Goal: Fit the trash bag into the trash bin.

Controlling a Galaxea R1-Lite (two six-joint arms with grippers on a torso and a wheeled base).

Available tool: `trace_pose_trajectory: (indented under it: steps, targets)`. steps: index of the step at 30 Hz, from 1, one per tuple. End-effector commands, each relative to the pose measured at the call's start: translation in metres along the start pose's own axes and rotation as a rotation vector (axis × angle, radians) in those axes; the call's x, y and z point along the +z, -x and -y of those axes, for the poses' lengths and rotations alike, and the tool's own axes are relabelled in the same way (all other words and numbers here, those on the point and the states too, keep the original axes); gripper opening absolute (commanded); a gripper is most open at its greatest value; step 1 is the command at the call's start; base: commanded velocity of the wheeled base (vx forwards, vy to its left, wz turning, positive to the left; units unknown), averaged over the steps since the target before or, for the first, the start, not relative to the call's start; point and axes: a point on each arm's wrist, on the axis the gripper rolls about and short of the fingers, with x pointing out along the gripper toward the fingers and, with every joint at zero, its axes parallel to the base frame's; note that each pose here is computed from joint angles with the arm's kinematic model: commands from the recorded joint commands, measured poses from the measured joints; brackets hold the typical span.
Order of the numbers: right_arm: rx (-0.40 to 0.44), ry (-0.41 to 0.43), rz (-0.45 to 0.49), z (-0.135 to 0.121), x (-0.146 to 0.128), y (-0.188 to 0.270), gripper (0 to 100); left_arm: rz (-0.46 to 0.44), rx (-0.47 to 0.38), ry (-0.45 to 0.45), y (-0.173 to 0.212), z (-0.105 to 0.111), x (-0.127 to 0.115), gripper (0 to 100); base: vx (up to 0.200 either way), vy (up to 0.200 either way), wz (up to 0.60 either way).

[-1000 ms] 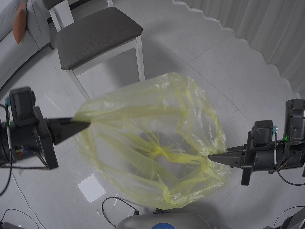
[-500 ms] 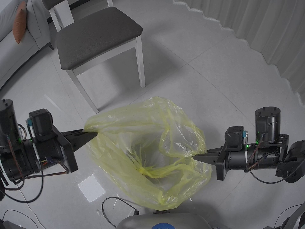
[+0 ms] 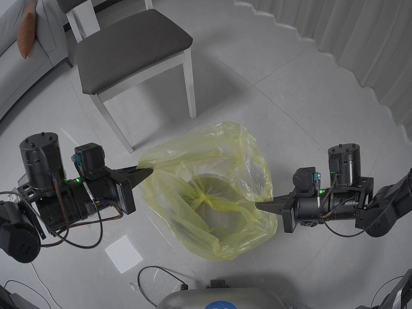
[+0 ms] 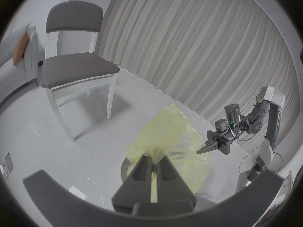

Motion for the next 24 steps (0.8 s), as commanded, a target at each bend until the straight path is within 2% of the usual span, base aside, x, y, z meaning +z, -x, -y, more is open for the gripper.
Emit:
trace_pose_trajectory:
  steps: [1,12,19,24]
  targets:
    - [-0.006,-0.02,-0.027,0.01,-0.006,-0.013,0,-0.078,0.009,0.02,-0.021,-0.007,-0.021,0,0.0,0.0,0.0]
    - [-0.012,-0.043,-0.056,0.021,-0.013,-0.03,0,-0.12,0.009,0.034,-0.022,-0.009,-0.033,0,0.0,0.0,0.0]
    - [-0.038,-0.068,-0.078,0.041,-0.022,-0.046,0,-0.162,0.028,0.047,-0.039,-0.019,-0.05,0,0.0,0.0,0.0]
    - [-0.041,-0.065,-0.072,0.047,-0.02,-0.055,0,-0.137,0.043,0.048,-0.058,-0.031,-0.063,0,0.0,0.0,0.0]
